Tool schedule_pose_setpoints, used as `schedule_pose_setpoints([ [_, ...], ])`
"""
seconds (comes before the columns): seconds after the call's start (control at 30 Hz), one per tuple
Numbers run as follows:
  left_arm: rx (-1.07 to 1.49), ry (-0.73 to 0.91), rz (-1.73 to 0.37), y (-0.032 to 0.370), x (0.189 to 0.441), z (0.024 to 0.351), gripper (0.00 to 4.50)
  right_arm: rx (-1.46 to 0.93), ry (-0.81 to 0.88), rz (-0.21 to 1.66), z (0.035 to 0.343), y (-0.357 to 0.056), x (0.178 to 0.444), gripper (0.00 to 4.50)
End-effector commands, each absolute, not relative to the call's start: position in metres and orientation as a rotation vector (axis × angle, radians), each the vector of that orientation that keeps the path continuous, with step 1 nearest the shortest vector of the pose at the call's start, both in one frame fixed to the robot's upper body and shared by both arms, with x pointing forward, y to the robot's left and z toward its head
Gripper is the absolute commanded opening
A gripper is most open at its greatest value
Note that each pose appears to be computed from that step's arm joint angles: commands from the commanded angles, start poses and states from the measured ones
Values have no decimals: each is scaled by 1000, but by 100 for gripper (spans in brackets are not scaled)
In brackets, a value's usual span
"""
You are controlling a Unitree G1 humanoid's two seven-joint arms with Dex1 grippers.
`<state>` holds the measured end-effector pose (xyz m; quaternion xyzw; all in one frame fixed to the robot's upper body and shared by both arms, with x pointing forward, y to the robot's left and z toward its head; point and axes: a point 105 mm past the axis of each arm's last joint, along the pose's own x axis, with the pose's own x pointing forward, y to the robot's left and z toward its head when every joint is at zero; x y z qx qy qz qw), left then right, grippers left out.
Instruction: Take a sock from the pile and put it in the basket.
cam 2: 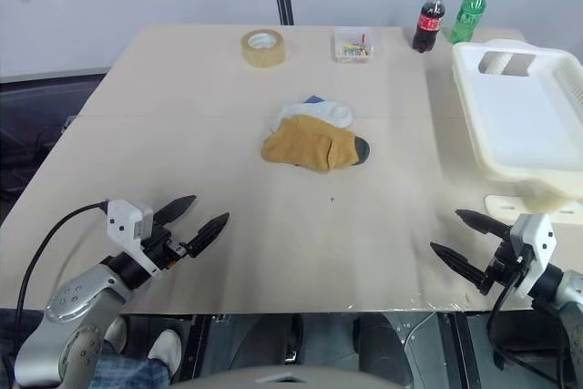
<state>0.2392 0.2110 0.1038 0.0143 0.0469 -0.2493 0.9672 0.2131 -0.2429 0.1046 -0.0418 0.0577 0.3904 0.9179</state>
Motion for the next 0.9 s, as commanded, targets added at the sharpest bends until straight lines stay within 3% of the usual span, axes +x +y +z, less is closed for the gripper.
schedule_pose_setpoints([
  [0.03,62,41,-518,207,235,117,450,-123,89,807,113,-247,214,448],
  [0.9,54,10,-521,196,230,124,450,-108,98,829,109,-241,217,448],
])
